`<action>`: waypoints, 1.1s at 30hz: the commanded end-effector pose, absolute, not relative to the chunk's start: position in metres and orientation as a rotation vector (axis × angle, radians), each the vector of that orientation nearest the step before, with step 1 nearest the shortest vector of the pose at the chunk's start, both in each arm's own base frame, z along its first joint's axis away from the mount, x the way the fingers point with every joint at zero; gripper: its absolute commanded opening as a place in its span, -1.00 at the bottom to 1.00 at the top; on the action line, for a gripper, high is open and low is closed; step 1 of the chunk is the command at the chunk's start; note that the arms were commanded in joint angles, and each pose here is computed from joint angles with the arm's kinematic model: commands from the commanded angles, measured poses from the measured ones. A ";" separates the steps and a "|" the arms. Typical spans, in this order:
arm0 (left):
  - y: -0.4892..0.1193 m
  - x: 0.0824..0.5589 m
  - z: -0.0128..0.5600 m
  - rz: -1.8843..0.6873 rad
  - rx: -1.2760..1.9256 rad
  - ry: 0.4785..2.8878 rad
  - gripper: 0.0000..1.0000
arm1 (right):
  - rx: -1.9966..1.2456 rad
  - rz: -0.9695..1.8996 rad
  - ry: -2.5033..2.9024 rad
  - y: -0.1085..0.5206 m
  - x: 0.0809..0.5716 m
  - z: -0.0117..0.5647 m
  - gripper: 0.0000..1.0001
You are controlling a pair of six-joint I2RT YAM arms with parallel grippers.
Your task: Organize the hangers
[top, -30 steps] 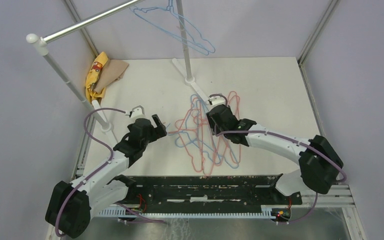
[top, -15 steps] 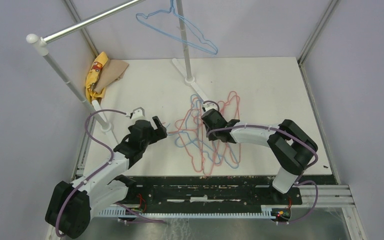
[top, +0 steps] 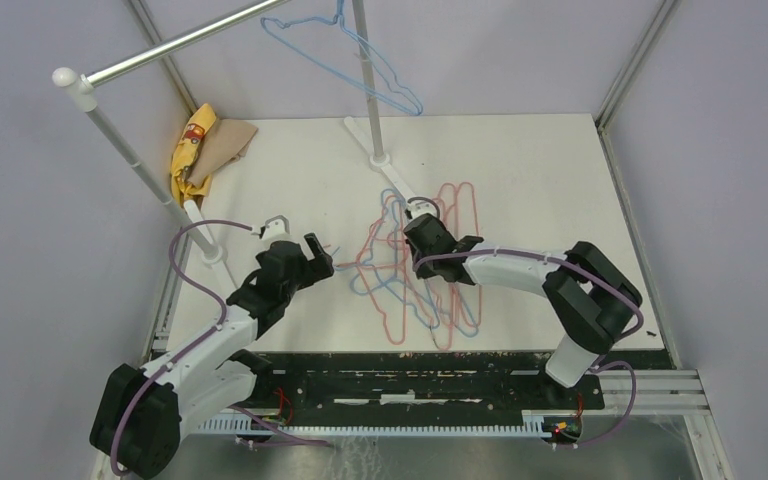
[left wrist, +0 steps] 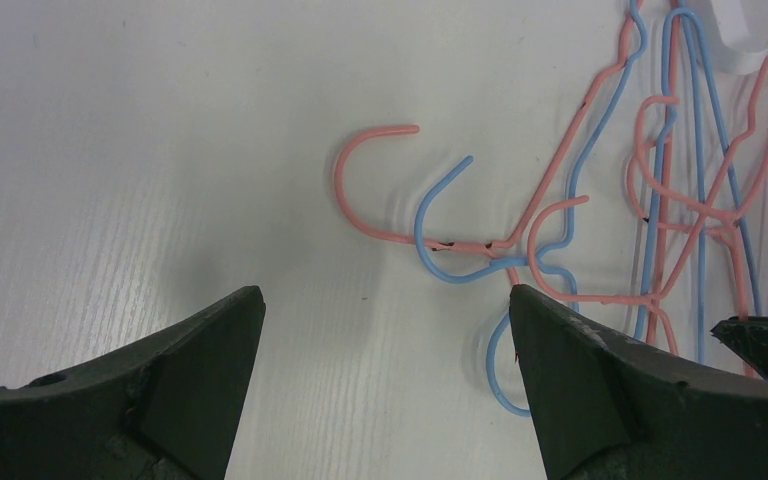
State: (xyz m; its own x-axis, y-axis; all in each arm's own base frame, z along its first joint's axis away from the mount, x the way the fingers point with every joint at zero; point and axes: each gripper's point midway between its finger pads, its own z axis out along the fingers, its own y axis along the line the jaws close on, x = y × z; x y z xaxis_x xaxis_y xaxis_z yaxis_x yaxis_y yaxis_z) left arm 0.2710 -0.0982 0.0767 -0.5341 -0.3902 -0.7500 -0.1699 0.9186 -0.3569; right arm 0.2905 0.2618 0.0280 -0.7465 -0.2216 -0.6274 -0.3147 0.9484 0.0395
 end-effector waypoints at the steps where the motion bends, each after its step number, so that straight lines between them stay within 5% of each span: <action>1: -0.103 0.280 0.087 -0.341 -0.422 2.085 0.98 | -0.305 0.287 2.318 0.271 0.303 0.082 -0.99; 6: -0.106 0.281 0.089 -0.357 -0.414 2.085 0.98 | -0.288 0.329 2.267 0.269 0.301 0.107 -0.99; 15: -0.106 0.279 0.088 -0.364 -0.415 2.079 0.98 | -0.361 0.872 2.149 0.335 0.272 0.200 -0.99; 33: -0.101 0.272 0.092 -0.386 -0.443 2.045 0.98 | -0.554 1.476 1.832 0.441 0.249 0.360 -0.99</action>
State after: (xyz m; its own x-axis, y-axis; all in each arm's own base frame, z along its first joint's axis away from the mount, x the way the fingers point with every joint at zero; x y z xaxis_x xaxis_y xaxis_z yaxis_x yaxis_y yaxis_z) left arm 0.2674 -0.1001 0.0819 -0.5099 -0.4058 -0.7585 -0.1409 0.9092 -0.3917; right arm 0.2565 0.4118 0.2896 -0.6946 0.0372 -0.7185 -0.6328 0.4434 0.6347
